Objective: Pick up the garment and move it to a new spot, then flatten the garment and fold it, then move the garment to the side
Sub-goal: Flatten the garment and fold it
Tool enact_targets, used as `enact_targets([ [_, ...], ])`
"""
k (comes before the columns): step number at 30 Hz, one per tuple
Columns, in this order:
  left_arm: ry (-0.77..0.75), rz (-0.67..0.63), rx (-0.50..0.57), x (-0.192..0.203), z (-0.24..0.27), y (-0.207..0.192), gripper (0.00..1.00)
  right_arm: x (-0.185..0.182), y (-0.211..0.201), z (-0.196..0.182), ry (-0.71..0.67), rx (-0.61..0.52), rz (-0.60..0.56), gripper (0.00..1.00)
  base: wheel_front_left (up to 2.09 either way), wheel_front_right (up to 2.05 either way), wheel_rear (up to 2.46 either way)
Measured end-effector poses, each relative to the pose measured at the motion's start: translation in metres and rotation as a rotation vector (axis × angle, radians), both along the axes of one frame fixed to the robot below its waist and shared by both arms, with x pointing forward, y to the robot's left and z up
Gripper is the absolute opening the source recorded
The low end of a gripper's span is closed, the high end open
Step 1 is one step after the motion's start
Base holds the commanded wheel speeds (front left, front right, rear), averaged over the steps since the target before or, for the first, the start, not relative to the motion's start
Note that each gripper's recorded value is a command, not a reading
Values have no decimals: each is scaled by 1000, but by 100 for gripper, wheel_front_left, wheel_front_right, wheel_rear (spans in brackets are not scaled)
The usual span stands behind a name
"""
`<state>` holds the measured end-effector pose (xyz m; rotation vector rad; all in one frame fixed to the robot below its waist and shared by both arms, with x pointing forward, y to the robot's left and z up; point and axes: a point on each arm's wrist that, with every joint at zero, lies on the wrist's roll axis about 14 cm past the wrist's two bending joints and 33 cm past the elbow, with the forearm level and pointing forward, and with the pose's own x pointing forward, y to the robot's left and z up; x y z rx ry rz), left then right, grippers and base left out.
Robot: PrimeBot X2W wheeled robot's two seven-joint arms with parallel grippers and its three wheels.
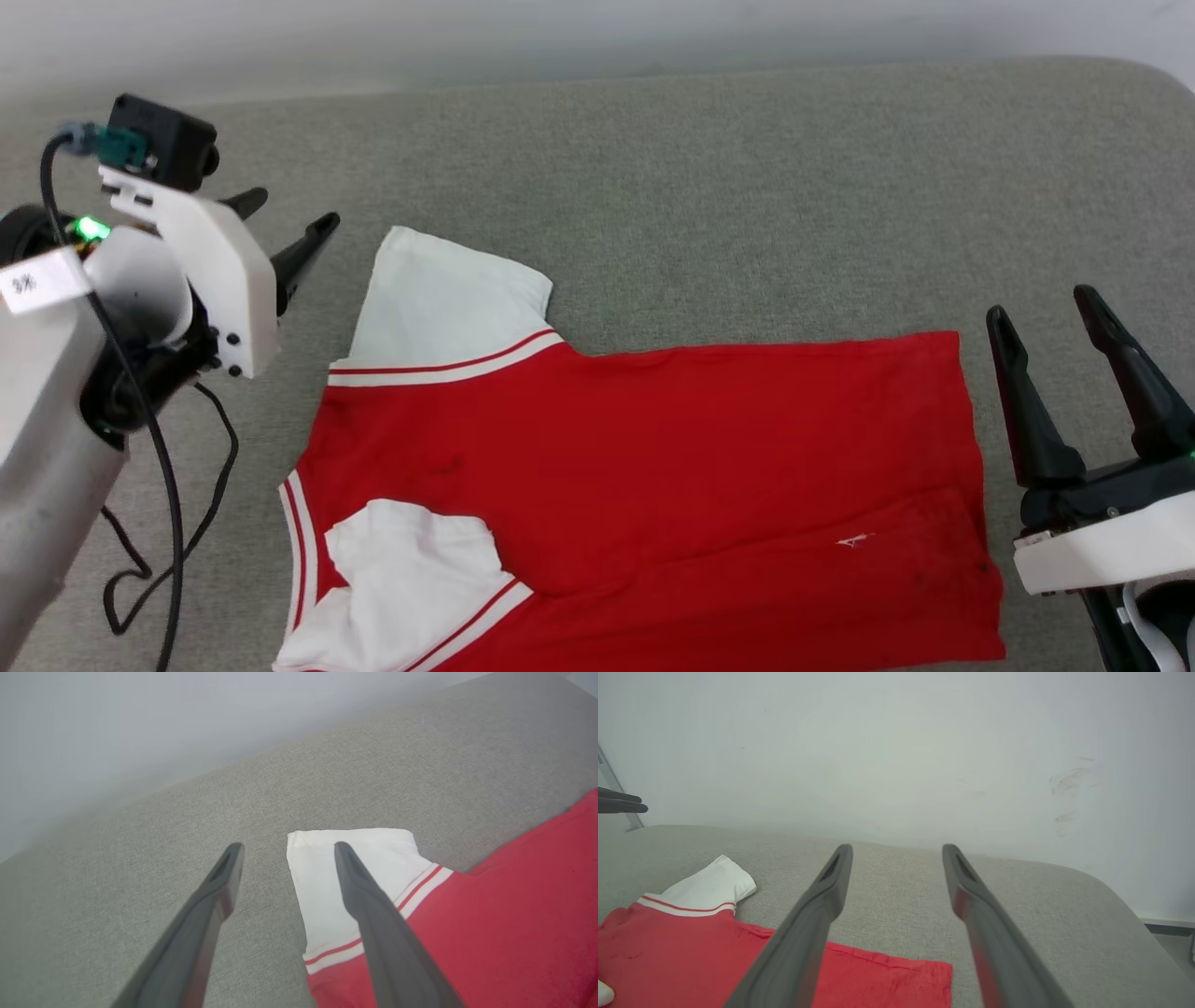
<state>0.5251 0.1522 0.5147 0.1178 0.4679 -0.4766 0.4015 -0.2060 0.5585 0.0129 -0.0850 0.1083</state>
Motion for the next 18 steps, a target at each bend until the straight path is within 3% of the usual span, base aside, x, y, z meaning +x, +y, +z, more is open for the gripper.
enact_targets([
  [10,326,-107,164,37,-62,-31,100,21,-16,-30,55,-11,-52,100,0,0,0],
  [18,502,-116,260,48,-122,-32,100,36,-22,-53,94,-20,-67,100,0,0,0],
])
